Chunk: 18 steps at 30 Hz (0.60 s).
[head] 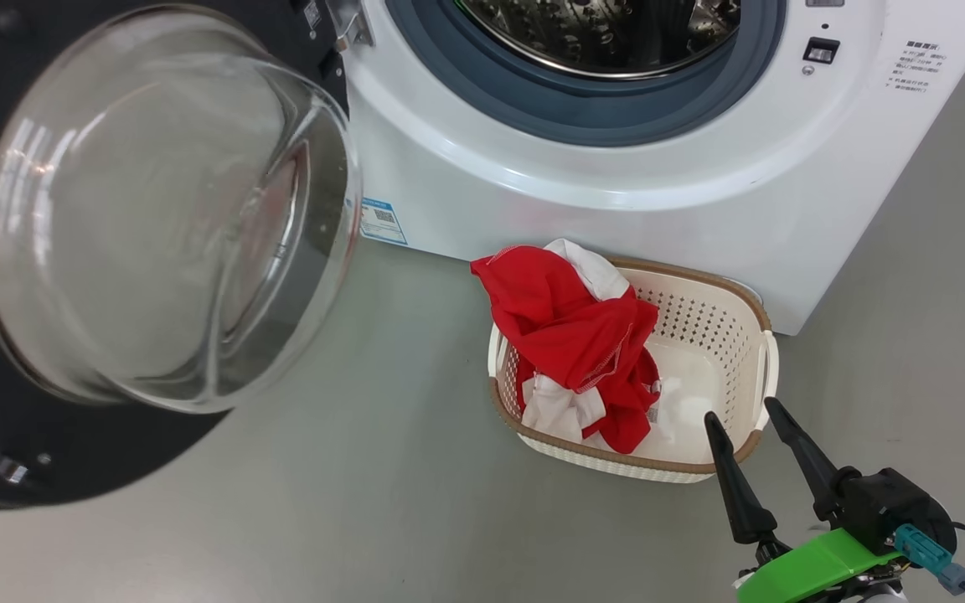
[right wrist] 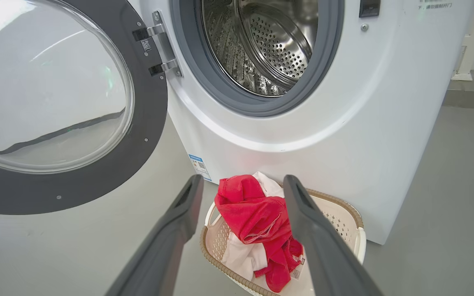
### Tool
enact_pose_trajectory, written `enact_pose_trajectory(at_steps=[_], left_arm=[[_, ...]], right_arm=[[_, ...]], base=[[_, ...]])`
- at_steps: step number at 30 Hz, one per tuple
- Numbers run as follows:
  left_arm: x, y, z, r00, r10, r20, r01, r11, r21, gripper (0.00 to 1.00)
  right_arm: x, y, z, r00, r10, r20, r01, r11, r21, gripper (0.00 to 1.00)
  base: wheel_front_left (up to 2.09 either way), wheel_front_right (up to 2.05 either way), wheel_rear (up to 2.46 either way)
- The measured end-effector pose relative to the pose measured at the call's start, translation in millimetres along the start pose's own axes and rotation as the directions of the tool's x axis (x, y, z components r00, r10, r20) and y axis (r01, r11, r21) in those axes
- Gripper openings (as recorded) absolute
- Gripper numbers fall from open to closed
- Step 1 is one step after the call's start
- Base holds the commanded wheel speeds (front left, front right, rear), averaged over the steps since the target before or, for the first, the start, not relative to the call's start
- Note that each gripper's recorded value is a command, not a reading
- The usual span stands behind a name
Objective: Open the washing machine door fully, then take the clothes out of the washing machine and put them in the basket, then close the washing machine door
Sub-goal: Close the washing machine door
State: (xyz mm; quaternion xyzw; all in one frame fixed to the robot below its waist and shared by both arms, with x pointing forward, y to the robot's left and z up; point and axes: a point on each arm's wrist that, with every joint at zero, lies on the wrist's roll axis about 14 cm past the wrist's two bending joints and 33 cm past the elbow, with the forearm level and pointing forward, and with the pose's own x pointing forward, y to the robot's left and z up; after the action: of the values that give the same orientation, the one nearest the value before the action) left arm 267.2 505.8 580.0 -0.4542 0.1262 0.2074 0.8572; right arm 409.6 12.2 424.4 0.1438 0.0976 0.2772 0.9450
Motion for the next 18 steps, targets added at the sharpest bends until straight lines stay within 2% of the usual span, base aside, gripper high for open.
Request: enact_pose_trajectory(at_steps=[8, 18], left_arm=[[0, -24, -45, 0.981, -0.127, -0.146, 0.130, 0.992, 0.009, 0.00], [-8, -60, -73, 0.930, -0.238, -0.280, 0.266, 0.962, 0.064, 0.00]], right_arm=[[-1, 3, 9, 1.000, 0.004, 0.022, -0.004, 1.000, -0.013, 1.00], [-4, 2, 21, 0.999, -0.003, 0.053, 0.004, 1.000, -0.025, 1.00]], base=[[0.00, 0.00, 0.00], [0.00, 0.00, 0.00]])
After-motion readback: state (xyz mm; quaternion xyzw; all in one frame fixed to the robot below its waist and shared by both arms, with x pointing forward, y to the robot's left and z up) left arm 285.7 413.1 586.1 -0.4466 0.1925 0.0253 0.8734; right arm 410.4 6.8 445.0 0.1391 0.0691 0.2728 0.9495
